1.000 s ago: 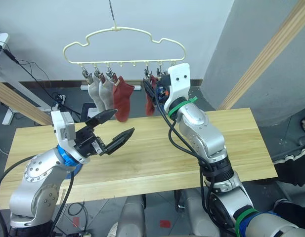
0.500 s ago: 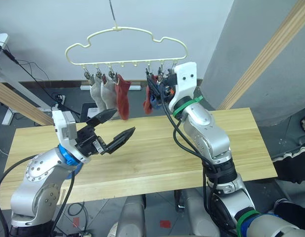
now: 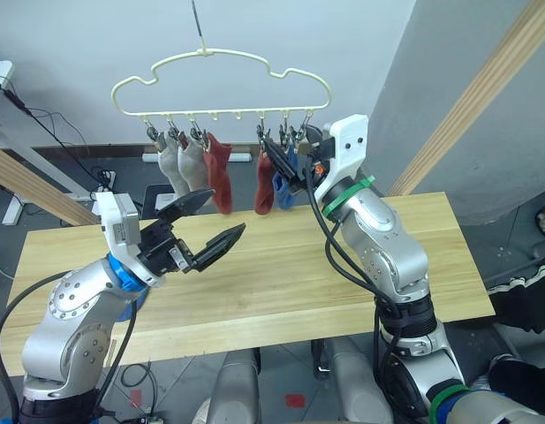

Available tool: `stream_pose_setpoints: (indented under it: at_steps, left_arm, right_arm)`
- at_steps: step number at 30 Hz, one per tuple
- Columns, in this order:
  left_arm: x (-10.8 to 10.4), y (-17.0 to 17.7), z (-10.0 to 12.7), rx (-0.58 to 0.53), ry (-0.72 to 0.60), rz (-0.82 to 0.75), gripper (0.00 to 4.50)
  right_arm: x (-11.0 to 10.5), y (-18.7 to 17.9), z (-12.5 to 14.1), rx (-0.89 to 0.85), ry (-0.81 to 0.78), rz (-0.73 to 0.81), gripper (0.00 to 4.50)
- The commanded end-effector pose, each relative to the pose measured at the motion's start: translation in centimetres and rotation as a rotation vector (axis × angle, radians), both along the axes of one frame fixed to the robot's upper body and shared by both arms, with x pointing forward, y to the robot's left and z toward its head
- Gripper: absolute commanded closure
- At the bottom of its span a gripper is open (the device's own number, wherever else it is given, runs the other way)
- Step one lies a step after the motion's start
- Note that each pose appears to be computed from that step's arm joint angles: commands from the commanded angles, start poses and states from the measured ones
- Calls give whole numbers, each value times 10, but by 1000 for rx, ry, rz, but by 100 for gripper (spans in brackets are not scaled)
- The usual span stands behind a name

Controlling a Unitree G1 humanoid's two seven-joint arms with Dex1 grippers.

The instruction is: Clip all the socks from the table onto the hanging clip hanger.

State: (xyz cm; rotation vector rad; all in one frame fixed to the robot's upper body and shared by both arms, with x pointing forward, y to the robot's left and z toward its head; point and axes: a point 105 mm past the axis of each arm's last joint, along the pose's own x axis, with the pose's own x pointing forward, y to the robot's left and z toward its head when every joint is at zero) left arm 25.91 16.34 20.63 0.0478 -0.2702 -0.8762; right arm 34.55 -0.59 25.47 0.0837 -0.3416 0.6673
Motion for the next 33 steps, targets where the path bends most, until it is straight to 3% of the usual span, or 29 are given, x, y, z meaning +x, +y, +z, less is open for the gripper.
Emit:
stream_pose_setpoints:
  at_steps: [1, 12, 24, 33]
  left_arm:
    - [-6, -5, 7, 5, -33, -18, 0]
    - [-6, -5, 5, 5, -31, -17, 0]
    - [-8, -6, 5, 1, -26, -18, 0]
    - [-8, -7, 5, -2, -24, -18, 0]
  right_arm:
    - [-11, 8, 11, 25, -40, 44, 53]
    - [-1, 15, 12, 74, 10, 30, 53]
    - [23, 0, 8, 90, 71, -105, 53]
    - [21, 0, 11, 91, 47, -95, 53]
